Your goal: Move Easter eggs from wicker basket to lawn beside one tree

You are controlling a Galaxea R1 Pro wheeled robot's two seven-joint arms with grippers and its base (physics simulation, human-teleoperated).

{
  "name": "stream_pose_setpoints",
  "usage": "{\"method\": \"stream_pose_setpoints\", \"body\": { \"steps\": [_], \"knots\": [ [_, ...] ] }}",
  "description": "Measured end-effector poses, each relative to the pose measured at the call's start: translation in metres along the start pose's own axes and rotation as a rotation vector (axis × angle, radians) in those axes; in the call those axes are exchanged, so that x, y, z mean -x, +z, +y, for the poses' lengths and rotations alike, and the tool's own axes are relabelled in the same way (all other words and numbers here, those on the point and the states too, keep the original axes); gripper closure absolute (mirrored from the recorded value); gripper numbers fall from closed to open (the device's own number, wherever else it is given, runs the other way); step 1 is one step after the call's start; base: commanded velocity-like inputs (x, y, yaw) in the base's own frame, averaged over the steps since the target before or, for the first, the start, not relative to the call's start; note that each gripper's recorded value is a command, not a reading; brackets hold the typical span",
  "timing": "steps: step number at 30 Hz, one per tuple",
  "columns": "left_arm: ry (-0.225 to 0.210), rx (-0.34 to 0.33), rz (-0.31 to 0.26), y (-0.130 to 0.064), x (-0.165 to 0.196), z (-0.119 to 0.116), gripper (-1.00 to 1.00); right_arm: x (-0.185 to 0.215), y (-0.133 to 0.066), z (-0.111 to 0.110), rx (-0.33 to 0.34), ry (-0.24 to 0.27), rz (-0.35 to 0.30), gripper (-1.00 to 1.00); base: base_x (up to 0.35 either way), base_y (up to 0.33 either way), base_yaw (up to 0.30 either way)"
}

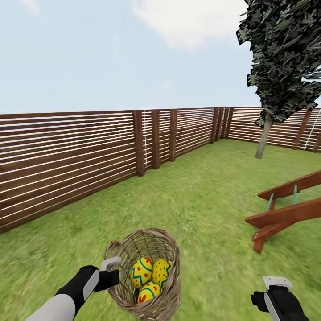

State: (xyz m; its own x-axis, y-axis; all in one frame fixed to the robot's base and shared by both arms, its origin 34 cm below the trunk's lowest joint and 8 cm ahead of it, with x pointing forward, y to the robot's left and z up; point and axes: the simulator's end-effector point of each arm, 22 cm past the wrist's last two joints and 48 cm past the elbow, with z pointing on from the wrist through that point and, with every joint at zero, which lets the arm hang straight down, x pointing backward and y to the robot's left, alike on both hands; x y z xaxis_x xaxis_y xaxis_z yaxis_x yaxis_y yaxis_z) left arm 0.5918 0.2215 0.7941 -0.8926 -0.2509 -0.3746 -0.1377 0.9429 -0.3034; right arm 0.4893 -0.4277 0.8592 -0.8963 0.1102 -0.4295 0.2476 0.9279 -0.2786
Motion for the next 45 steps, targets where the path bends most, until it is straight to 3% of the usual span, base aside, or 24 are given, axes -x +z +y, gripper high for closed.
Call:
{"method": "stream_pose_setpoints", "body": {
  "steps": [45],
  "knots": [
    [-0.004,-0.004,0.001,0.0004,-0.0008,-0.0016,1.0,-0.0068,0.0035,0.0018,0.001,-0.006,0.017,-1.0,0.33,0.0,0.0]
  ]
}}
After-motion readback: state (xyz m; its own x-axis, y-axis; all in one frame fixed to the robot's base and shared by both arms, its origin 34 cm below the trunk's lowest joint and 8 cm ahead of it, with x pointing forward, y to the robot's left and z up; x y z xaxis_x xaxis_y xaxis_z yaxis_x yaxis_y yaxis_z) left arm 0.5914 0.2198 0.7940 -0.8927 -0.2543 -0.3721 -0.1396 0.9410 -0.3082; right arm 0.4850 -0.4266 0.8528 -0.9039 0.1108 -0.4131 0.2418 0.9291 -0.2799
